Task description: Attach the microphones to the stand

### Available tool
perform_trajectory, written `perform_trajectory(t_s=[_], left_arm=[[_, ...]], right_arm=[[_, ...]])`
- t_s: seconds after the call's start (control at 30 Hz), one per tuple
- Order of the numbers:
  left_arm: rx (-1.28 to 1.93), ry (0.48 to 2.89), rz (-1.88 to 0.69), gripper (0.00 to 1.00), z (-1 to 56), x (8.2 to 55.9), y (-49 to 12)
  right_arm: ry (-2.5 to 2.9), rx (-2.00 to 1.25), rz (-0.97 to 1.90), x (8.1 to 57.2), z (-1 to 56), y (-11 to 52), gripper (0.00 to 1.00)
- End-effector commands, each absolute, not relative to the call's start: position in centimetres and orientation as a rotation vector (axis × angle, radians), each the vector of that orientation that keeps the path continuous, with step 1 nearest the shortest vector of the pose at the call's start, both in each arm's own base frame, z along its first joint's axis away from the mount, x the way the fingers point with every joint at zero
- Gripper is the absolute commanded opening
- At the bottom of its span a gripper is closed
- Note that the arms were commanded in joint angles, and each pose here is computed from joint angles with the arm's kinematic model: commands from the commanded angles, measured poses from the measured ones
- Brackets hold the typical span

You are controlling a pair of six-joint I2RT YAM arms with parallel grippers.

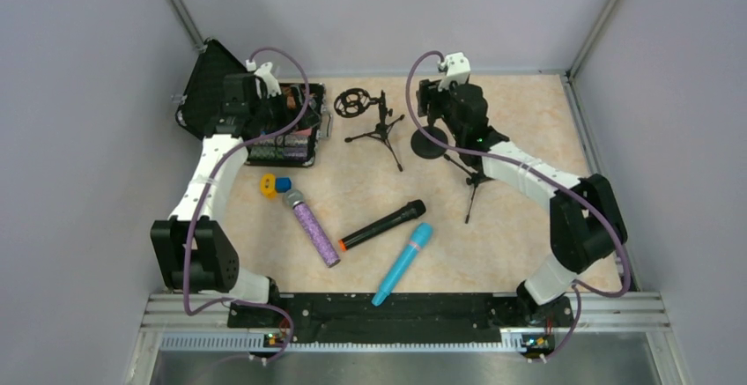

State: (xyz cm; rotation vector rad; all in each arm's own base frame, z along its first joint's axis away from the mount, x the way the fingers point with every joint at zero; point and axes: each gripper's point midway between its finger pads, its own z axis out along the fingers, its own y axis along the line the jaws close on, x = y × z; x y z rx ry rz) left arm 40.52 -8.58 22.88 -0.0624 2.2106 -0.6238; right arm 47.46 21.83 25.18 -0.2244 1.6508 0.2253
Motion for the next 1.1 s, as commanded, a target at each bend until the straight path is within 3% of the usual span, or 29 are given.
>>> perform_trajectory(t_s=[0.0, 0.53, 0.73, 1.07], left_arm=[[0.040, 2.068, -0.670, 0.94, 26.8, 40.8, -9.5], [0.182, 2.052, -0.694, 0.94, 28.8, 44.1, -16.0], [0.262, 2.071, -0.671, 0.87, 29.1, 45.7, -19.3], [0.321, 2.124, -0.631, 0.84, 26.0, 48.1, -21.6]], right_arm=[[1.515, -0.232, 0.401, 45.3, 32.9, 23.2, 0.68], [1.520, -0.244, 0.489, 40.9, 35.1, 22.3, 0.77], [1.539, -0.237, 0.529, 39.2, 34.6, 21.9, 0.78], [1.578, -0.225, 0.551, 37.4, 33.2, 21.3, 0.79]])
